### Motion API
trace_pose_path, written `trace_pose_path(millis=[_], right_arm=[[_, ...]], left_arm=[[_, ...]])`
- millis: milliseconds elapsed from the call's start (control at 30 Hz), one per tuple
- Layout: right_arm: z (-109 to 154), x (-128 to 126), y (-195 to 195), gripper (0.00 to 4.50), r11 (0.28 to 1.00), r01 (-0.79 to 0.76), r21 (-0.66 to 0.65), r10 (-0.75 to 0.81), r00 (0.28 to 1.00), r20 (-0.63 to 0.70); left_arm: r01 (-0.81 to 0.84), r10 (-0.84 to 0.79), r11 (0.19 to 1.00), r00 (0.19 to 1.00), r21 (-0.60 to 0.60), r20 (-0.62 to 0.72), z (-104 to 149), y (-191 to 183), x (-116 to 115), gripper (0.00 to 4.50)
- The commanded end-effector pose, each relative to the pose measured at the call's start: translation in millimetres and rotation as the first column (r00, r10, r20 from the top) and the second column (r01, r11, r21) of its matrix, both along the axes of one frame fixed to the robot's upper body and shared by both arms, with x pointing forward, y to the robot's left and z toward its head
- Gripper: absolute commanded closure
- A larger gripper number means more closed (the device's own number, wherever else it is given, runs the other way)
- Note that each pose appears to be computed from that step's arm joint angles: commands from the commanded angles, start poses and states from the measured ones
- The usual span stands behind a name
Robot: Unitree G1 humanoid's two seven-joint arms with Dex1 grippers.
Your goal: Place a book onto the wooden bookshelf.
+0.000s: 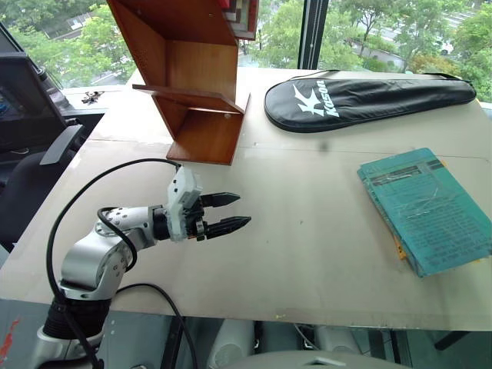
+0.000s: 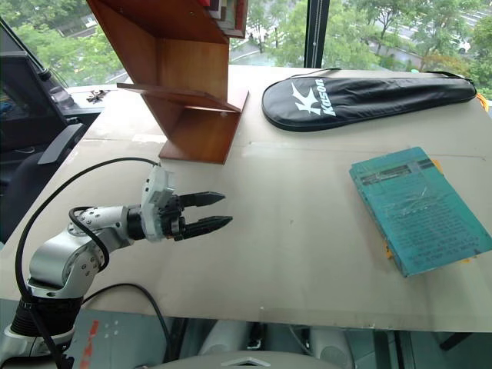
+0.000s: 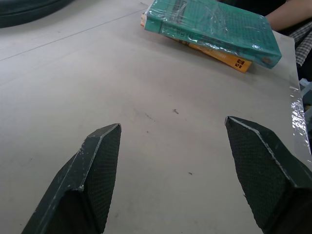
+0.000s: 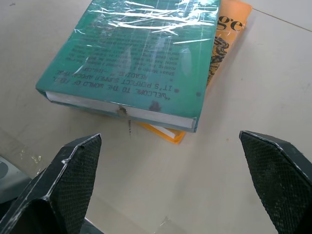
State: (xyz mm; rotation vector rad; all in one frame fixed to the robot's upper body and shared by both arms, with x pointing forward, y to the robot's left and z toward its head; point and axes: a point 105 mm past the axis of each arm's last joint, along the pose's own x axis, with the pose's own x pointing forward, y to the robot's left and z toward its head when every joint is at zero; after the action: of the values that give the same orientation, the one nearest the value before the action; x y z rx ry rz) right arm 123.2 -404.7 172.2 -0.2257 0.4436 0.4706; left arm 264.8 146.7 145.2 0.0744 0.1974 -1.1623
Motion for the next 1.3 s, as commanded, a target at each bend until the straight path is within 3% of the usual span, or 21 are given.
trace_pose_path(millis=[33,200,267,333,367,467,533,633,700,767,1033,1300], right_arm=[[5,16,5,0.00,0.999,0.029,-0.018,-0.027,0.995,0.096],[19,54,18,0.00,0.985,0.170,-0.017,-0.157,0.945,0.287],[31,64,24,0.00,0.970,0.238,-0.051,-0.211,0.928,0.308],[42,71,33,0.00,0.957,0.271,-0.104,-0.239,0.939,0.245],[53,77,41,0.00,0.963,0.269,-0.035,-0.254,0.940,0.228],[77,98,67,0.82,0.954,0.285,-0.090,-0.262,0.943,0.208],[79,110,75,1.76,0.937,0.315,-0.151,-0.286,0.940,0.183],[75,131,81,2.99,0.909,0.369,-0.191,-0.346,0.927,0.145],[59,150,75,3.92,0.869,0.418,-0.265,-0.403,0.908,0.112],[46,166,70,4.45,0.829,0.440,-0.345,-0.435,0.895,0.097],[16,207,43,4.45,0.747,0.477,-0.463,-0.529,0.848,0.020],[-3,211,9,4.45,0.719,0.533,-0.445,-0.631,0.769,-0.098]], left_arm=[[0.019,-0.019,1.000,0.998,-0.014,0.057,15,-2,1,1.00],[0.110,-0.103,0.992,0.989,-0.060,0.108,35,-22,3,1.00],[0.130,-0.121,0.989,0.984,-0.066,0.128,40,-27,3,1.00],[0.143,-0.131,0.987,0.980,-0.073,0.147,46,-32,3,1.00],[0.147,-0.133,0.986,0.979,-0.078,0.156,48,-34,3,1.00],[0.157,-0.138,0.982,0.975,-0.101,0.176,55,-39,2,0.92],[0.170,-0.148,0.980,0.972,-0.108,0.183,57,-43,0,0.92],[0.195,-0.168,0.972,0.967,-0.129,0.193,62,-49,-3,0.92],[0.213,-0.182,0.966,0.962,-0.148,0.202,66,-53,-6,0.92],[0.237,-0.202,0.960,0.955,-0.149,0.215,66,-57,-9,0.92],[0.294,-0.251,0.942,0.937,-0.162,0.241,68,-69,-15,0.92],[0.302,-0.253,0.936,0.935,-0.181,0.250,65,-75,-16,0.92]])
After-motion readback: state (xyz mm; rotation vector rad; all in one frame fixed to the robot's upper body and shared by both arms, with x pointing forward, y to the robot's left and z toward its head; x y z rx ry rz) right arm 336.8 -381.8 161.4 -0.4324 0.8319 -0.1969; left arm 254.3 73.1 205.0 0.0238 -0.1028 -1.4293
